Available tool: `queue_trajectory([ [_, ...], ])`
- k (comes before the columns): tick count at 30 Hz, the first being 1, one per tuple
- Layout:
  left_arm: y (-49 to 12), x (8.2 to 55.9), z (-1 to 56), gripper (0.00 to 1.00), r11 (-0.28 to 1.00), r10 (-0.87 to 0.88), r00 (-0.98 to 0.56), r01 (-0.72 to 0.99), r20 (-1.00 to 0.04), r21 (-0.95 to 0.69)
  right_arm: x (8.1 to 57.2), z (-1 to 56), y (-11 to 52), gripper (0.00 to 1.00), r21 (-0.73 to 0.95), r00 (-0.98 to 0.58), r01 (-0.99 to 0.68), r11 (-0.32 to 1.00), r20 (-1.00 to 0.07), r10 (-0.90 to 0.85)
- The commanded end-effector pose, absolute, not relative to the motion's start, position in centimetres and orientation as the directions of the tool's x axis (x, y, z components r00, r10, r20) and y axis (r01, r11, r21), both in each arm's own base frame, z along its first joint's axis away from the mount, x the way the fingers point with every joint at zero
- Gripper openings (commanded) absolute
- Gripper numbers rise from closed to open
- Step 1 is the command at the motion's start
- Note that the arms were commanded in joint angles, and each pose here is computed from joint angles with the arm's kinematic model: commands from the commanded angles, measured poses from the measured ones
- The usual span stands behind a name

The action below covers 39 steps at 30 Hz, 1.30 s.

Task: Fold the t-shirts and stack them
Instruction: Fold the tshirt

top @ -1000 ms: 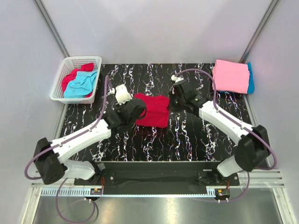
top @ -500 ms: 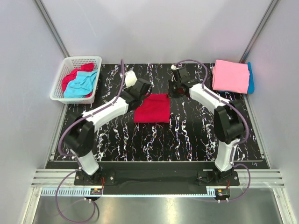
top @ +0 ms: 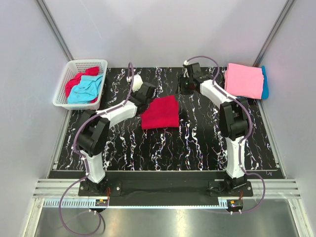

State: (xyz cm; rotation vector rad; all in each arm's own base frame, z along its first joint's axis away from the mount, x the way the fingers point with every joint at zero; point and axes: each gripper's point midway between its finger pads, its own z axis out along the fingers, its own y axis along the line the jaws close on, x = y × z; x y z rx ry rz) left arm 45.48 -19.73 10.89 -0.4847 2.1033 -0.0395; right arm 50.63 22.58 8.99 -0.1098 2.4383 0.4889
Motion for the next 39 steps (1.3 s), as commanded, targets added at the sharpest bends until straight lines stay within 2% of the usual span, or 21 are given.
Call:
queue_trajectory([
  [1, -19.5, 47.4, 16.0, 0.51, 0.906, -0.399, -0.301, -0.278, -0.866, -0.321, 52.9, 12.5, 21.8, 0.47, 0.307, -0.726, -0.205, 0.930, -0.685, 0.066],
  [6, -19.1, 46.5, 18.5, 0.55, 0.903, -0.416, -0.251, -0.225, -0.874, -0.365, 51.5, 13.2, 22.3, 0.46, 0.350, -0.744, -0.213, 0.912, -0.663, 0.081],
  [9, -21.6, 45.9, 18.9, 0.55, 0.921, -0.387, -0.360, -0.111, -0.849, -0.373, 49.3, 12.9, 23.0, 0.40, 0.410, -0.781, -0.226, 0.884, -0.618, 0.087],
  [10, -23.7, 45.3, 18.7, 0.55, 0.915, -0.373, -0.430, -0.024, -0.822, -0.403, 48.0, 12.1, 23.4, 0.39, 0.434, -0.806, -0.230, 0.871, -0.586, 0.079],
  [13, -26.8, 43.4, 17.0, 0.52, 0.889, -0.326, -0.596, 0.071, -0.734, -0.452, 45.0, 11.9, 25.2, 0.37, 0.464, -0.831, -0.269, 0.844, -0.556, 0.040],
  [19, -27.7, 39.9, 13.6, 0.49, 0.839, -0.374, -0.732, -0.005, -0.570, -0.544, 39.9, 12.2, 28.0, 0.35, 0.492, -0.854, -0.307, 0.814, -0.521, -0.007],
  [24, -27.8, 37.6, 10.4, 0.46, 0.833, -0.364, -0.804, -0.055, -0.471, -0.550, 37.9, 11.7, 28.9, 0.30, 0.514, -0.869, -0.309, 0.800, -0.495, -0.017],
  [28, -28.0, 36.3, 7.5, 0.42, 0.833, -0.356, -0.847, -0.096, -0.396, -0.545, 36.7, 9.2, 28.0, 0.26, 0.490, -0.891, -0.259, 0.832, -0.453, -0.011],
  [33, -27.8, 35.4, 5.3, 0.39, 0.845, -0.341, -0.868, -0.115, -0.361, -0.522, 35.9, 6.1, 27.0, 0.23, 0.466, -0.906, -0.216, 0.858, -0.423, 0.001],
  [35, -27.6, 35.2, 4.9, 0.39, 0.851, -0.337, -0.870, -0.118, -0.360, -0.511, 36.2, 4.8, 26.7, 0.21, 0.449, -0.903, -0.218, 0.867, -0.430, -0.004],
  [39, -26.3, 34.8, 4.4, 0.38, 0.880, -0.330, -0.862, -0.132, -0.385, -0.457, 35.6, 2.6, 26.0, 0.19, 0.441, -0.926, -0.176, 0.880, -0.377, 0.004],
])
